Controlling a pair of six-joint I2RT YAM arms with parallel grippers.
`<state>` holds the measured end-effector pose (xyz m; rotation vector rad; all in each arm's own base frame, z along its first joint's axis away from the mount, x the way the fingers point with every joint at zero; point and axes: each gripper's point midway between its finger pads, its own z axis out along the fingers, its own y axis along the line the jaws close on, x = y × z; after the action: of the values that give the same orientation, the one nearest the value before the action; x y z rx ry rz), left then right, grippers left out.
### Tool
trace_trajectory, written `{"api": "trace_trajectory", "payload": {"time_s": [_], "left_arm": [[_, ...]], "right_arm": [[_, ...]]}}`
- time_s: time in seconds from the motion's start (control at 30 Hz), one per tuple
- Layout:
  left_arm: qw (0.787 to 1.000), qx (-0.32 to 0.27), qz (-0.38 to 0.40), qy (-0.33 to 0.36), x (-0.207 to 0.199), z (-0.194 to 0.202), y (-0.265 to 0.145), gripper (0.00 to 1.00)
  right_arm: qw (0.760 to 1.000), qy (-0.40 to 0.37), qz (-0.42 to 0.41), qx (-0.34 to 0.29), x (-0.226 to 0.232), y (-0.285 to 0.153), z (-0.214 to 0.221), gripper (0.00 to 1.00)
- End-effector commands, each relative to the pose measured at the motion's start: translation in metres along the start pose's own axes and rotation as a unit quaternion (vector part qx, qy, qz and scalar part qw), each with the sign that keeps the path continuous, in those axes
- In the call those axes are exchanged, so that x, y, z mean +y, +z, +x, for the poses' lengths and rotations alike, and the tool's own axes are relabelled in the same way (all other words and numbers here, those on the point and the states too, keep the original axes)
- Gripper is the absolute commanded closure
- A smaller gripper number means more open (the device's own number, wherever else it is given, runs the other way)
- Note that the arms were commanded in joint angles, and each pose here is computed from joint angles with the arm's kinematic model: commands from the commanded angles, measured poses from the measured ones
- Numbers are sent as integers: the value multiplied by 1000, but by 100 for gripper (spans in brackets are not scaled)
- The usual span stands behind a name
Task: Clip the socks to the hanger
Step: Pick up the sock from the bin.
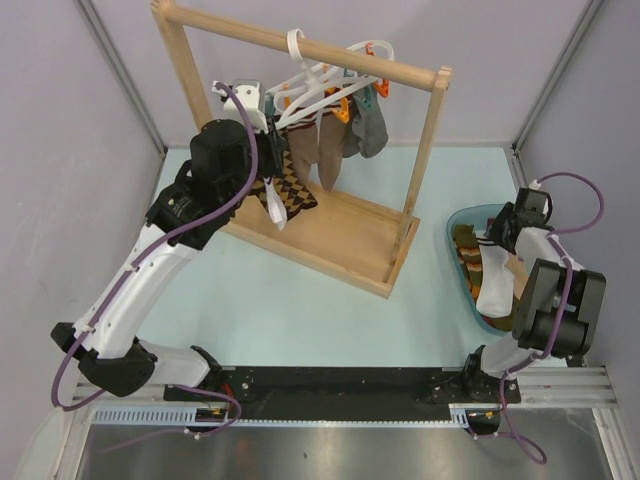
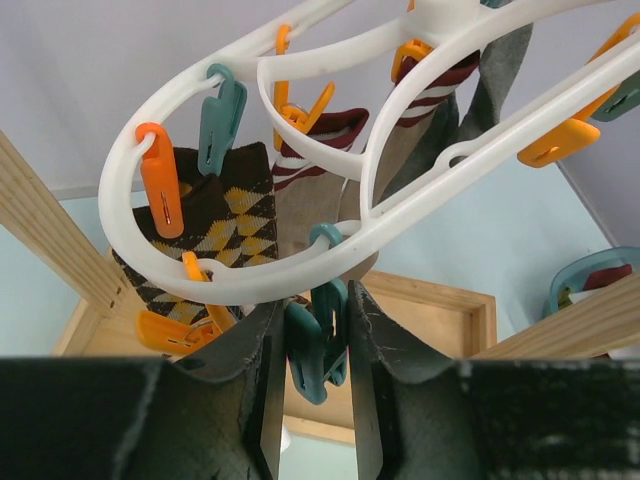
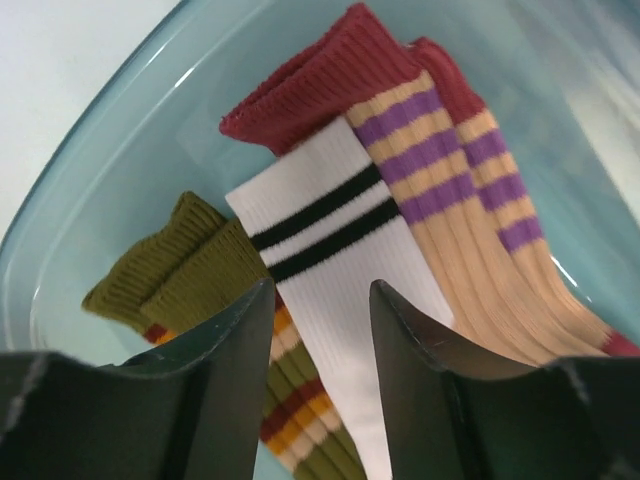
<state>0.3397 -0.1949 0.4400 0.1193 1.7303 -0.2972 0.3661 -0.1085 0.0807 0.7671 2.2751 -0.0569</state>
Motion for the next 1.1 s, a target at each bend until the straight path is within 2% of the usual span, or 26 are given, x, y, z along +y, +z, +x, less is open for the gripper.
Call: {"api": "trace_trajectory", "payload": {"time_s": [0.0,0.3,0.43,0.67,0.7,0.87,1.07], "left_arm": [[999,-19,39,6,-12,-21,-9,100],[999,-11,45,6,-14,-16,-8,100],[999,-11,45,4,-15,-15,-8,100],[999,-7,47,1,-15,-13,-8,100],[999,-9,49,1,-15,-13,-9,100],[999,-9,50,-1,-16,-12,-10,100],[998,-12,53,-4,-16,-13,-11,100]], "right_arm": [[999,3,-31,-33,15,22,-22,53],[1000,-1,7,-2,1,62,0,56],[1000,-8,28,11,-4,70,10,66],[998,-22,59,22,-10,68,19,98],[997,-24,65,19,-11,67,18,100],[997,-20,66,26,-9,57,20,100],[999,-25,36,-8,11,14,-4,100]]}}
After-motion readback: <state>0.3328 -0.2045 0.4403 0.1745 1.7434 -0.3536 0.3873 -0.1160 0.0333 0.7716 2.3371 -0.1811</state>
